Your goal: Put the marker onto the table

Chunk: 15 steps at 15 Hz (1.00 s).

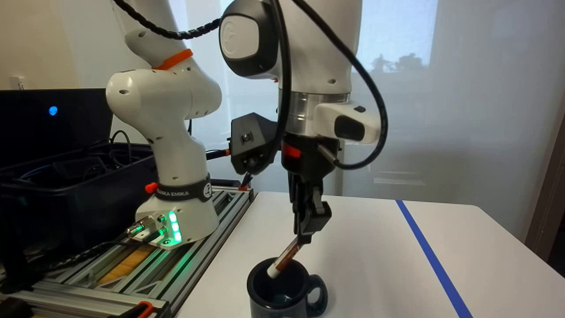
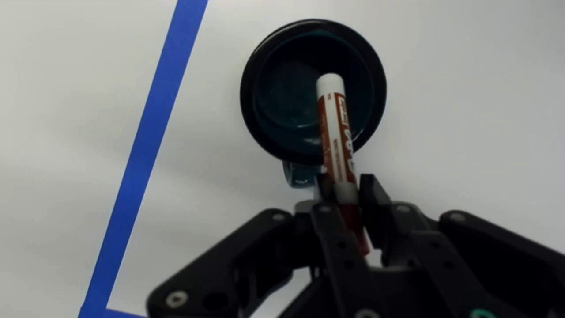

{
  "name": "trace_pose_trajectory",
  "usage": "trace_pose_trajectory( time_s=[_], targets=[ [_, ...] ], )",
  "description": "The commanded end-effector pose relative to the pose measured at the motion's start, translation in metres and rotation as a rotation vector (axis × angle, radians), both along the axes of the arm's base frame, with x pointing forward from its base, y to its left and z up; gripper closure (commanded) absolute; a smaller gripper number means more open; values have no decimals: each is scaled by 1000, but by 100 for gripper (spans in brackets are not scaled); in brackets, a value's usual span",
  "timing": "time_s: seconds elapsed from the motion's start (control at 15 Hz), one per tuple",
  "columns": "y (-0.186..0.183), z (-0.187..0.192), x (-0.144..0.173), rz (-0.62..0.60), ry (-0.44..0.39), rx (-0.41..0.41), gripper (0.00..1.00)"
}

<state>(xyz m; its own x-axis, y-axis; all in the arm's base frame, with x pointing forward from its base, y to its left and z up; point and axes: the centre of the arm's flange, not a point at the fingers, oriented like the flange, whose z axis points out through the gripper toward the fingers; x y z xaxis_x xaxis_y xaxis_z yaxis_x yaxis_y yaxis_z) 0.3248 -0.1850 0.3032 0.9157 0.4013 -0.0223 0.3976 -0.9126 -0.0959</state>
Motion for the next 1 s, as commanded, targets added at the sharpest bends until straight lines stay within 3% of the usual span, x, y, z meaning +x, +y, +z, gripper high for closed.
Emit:
trace_pose_trajectory(
  time_s=[0.0, 0.27, 0.53, 0.93],
  targets=[
    [21, 39, 5, 18, -79, -35, 95],
    [37, 58, 30, 68, -155, -59, 95],
    [44, 53, 48, 108, -239, -62, 95],
    [43, 19, 59, 130, -252, -51, 95]
  ],
)
